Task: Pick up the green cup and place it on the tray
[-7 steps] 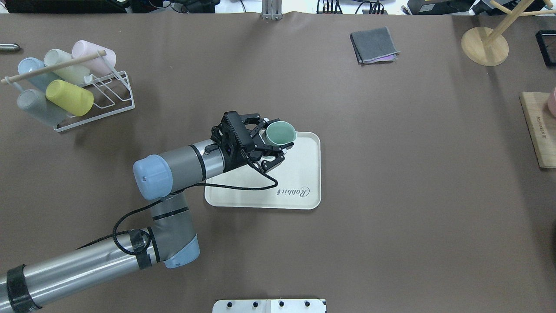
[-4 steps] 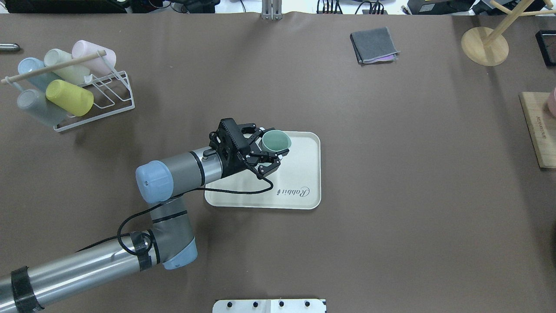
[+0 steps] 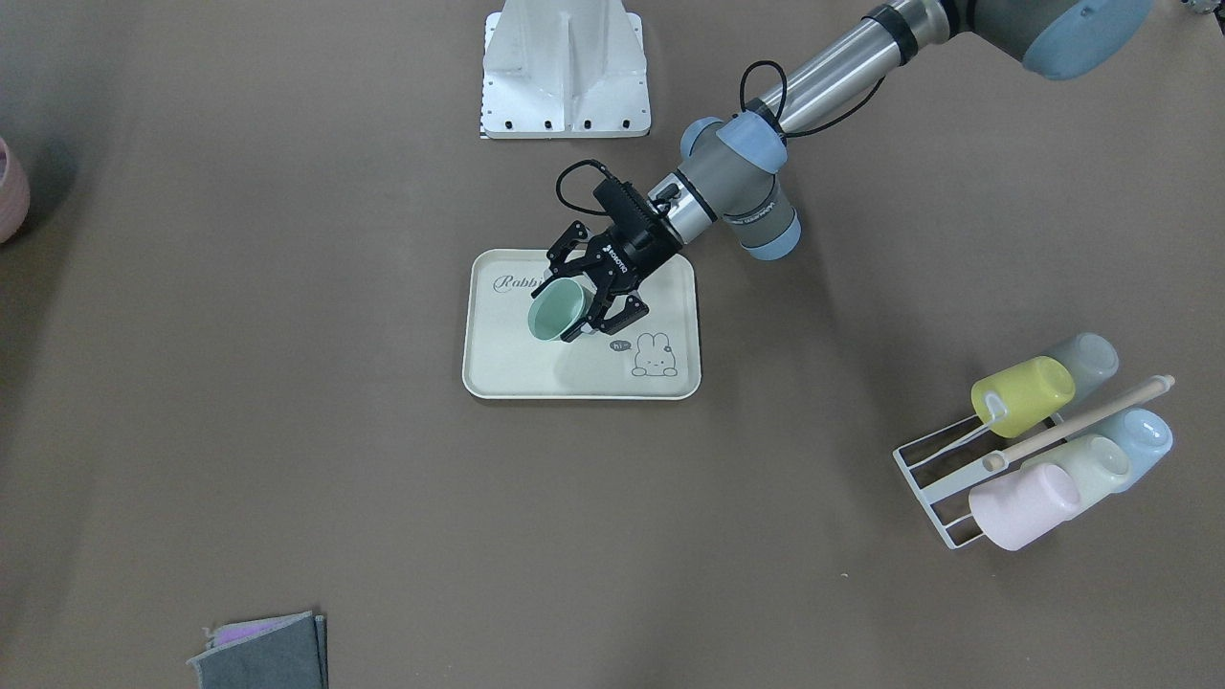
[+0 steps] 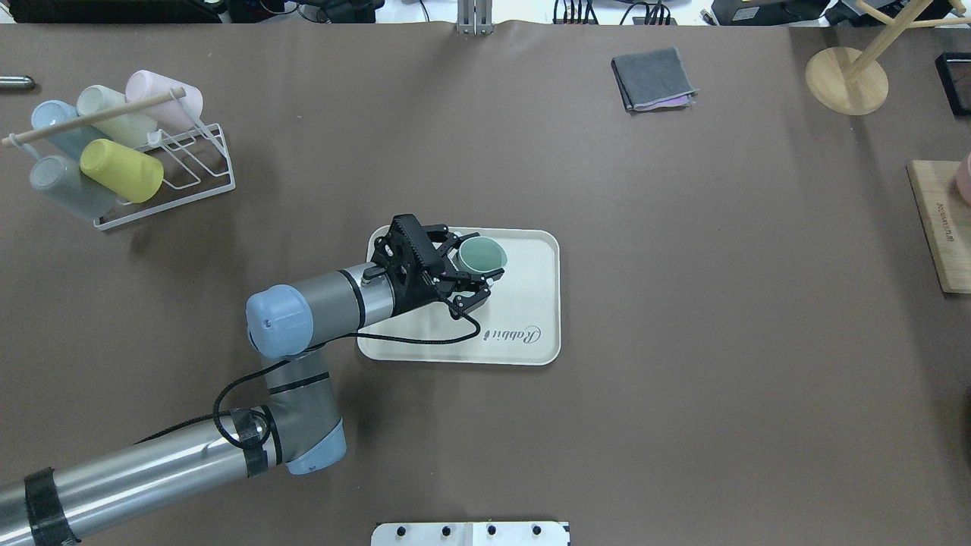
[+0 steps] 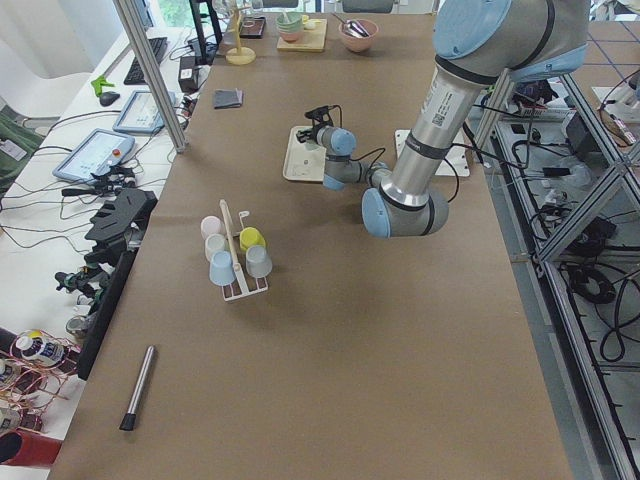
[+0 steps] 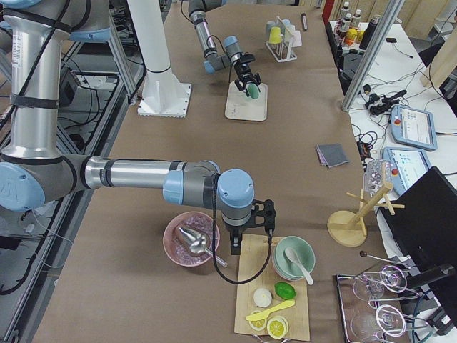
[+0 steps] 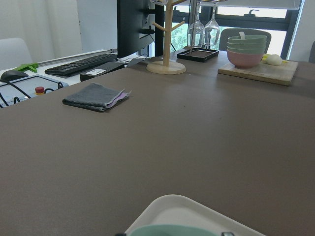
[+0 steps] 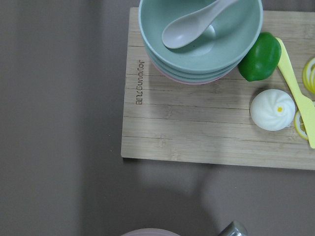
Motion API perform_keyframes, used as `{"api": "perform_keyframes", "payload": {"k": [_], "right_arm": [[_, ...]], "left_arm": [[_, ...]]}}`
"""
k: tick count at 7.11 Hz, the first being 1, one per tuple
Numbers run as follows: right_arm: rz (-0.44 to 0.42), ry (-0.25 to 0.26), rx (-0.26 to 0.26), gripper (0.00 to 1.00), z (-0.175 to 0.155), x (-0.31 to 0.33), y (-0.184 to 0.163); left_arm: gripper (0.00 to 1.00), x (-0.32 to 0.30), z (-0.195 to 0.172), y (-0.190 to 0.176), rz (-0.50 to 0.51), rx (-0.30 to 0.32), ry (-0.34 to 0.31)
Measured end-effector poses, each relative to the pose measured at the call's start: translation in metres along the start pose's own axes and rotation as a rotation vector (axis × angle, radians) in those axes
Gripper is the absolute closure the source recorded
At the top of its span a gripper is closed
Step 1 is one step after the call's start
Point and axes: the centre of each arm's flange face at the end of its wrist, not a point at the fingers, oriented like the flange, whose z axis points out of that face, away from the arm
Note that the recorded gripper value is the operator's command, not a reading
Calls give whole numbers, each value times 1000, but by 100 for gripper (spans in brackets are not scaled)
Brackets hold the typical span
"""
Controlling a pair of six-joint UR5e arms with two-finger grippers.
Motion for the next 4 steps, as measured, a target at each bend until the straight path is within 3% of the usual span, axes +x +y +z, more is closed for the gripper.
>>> {"api": "perform_keyframes", "payload": {"k": [3,4], "right_arm": [[-8,2,3,0,-2,-2,0],[-8,2,2,0,-1,-1,-1]], "left_arm": [[57,5,1,7,2,-14,4],[21,6,1,9,4,-17,4]]}}
